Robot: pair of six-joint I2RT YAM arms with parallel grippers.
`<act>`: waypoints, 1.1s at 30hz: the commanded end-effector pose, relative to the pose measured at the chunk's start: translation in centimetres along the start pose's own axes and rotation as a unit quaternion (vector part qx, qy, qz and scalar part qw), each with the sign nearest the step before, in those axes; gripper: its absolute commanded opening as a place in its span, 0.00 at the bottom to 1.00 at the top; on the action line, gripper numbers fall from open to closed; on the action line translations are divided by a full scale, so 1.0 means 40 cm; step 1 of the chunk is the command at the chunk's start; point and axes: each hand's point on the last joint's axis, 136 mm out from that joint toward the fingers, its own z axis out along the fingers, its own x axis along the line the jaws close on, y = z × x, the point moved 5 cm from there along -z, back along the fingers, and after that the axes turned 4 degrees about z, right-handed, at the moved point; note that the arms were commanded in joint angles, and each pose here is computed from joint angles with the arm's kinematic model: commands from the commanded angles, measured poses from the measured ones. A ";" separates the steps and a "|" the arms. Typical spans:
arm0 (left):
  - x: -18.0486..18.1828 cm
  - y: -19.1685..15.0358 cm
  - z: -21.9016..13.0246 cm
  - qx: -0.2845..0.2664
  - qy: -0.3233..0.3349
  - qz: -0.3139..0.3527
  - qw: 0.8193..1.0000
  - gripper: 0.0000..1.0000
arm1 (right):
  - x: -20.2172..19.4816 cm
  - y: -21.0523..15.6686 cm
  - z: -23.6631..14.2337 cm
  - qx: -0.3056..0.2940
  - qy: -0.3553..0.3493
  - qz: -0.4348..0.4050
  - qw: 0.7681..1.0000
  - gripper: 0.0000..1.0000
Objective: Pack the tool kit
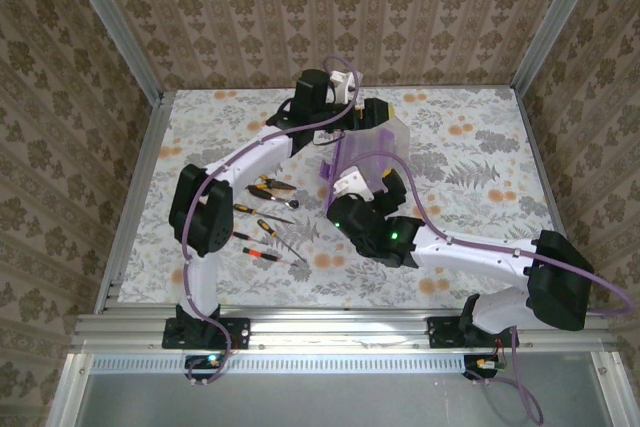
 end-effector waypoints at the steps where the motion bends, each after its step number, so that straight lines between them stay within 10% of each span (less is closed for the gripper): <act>1: -0.015 0.004 0.007 0.001 -0.016 0.007 1.000 1.00 | -0.023 0.027 -0.001 -0.020 -0.042 0.024 0.999 1.00; 33: 0.101 -0.026 -0.217 -0.033 0.080 -0.009 0.996 1.00 | -0.060 -0.002 0.021 -0.001 -0.038 0.020 0.999 0.78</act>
